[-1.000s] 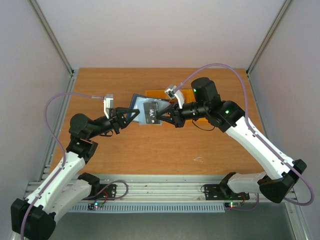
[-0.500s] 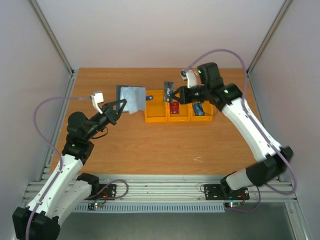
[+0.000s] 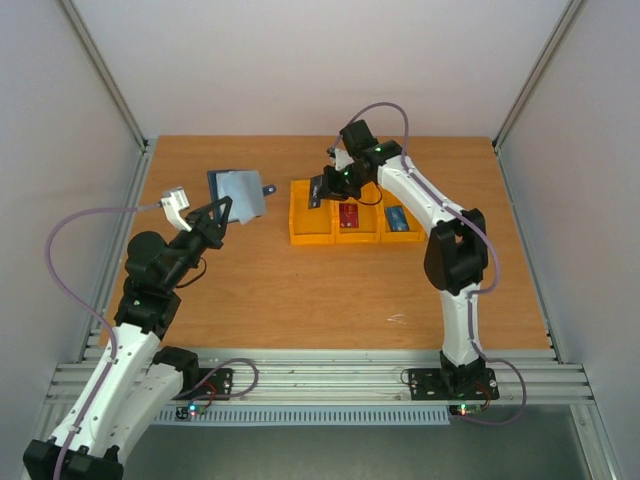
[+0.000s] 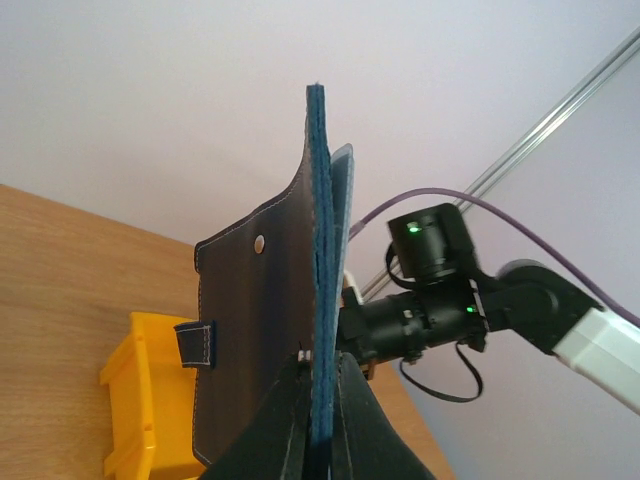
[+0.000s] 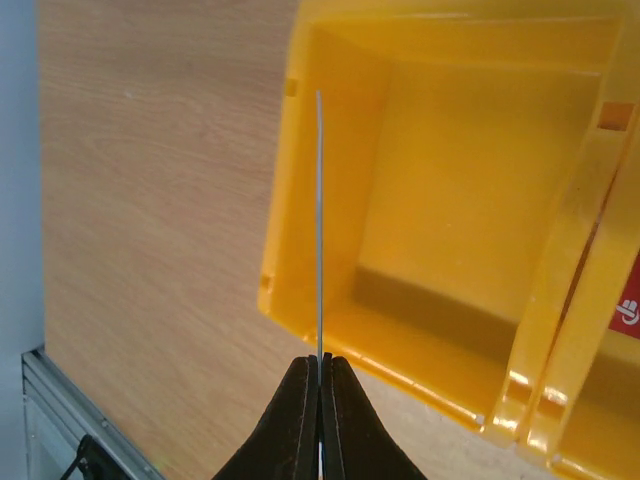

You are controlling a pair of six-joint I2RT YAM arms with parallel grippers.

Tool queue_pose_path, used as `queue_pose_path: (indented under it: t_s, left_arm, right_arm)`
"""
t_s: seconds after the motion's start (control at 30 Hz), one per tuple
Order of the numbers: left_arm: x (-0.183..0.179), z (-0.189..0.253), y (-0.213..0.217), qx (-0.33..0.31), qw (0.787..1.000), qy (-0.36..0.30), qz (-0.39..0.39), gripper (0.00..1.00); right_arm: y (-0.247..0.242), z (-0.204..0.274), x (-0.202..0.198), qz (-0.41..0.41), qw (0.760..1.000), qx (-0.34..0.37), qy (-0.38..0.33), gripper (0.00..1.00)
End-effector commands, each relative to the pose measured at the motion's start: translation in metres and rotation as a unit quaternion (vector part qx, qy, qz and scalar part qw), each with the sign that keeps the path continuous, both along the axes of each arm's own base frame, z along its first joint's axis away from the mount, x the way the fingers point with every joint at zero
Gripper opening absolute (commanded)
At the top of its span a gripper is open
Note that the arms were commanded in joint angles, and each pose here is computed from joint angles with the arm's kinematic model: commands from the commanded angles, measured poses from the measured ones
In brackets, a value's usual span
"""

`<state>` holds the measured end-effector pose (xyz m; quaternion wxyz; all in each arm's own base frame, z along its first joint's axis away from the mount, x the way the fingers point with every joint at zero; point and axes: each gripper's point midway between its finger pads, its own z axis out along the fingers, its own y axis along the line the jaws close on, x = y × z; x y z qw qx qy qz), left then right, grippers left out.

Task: Take the credit cards out of the card holder

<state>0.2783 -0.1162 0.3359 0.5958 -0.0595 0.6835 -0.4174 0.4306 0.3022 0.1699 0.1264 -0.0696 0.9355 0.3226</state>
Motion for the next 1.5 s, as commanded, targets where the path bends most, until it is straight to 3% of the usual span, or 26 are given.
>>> queue_pose_path:
  t_s: [0.0, 0.23, 0.53, 0.7, 0.87, 1.03, 1.2, 1.37, 1.47]
  left_arm:
    - [-0.001, 0.015, 0.006, -0.002, 0.999, -0.029, 0.014, 0.00]
    - [0.000, 0.012, 0.007, -0.003, 1.000, -0.026, 0.017, 0.00]
    - [0.001, 0.008, 0.005, -0.007, 1.000, -0.019, 0.013, 0.00]
    - [0.002, 0.010, 0.008, -0.005, 0.999, -0.024, 0.021, 0.00]
    - [0.003, 0.009, 0.007, -0.007, 1.000, -0.021, 0.020, 0.00]
    - [0.003, 0.010, 0.007, -0.007, 1.000, -0.023, 0.018, 0.00]
    - [0.002, 0.017, 0.001, -0.012, 0.999, -0.031, 0.000, 0.00]
    - [-0.012, 0.043, -0.018, -0.018, 0.993, -0.090, -0.068, 0.00]
    - [-0.026, 0.063, -0.037, -0.020, 0.981, -0.134, -0.139, 0.00]
  right_arm:
    - [0.008, -0.012, 0.000, -0.005, 0.999, -0.009, 0.040, 0.01]
    - [0.021, -0.052, -0.008, 0.005, 0.996, -0.039, 0.076, 0.01]
    - [0.024, -0.085, 0.008, -0.017, 0.993, -0.062, 0.096, 0.01]
    - [0.020, -0.094, 0.012, -0.016, 0.991, -0.083, 0.100, 0.08]
    - [0.013, -0.084, 0.017, -0.008, 0.991, -0.112, 0.066, 0.23]
    - [0.006, -0.032, 0.024, -0.002, 0.989, -0.149, -0.022, 0.28]
    - [0.007, 0.062, 0.010, 0.034, 0.979, -0.146, -0.139, 0.34]
    - [0.017, 0.153, -0.052, 0.125, 0.959, -0.030, -0.253, 0.42]
    - [0.001, 0.204, -0.107, 0.156, 0.926, 0.047, -0.340, 0.48]
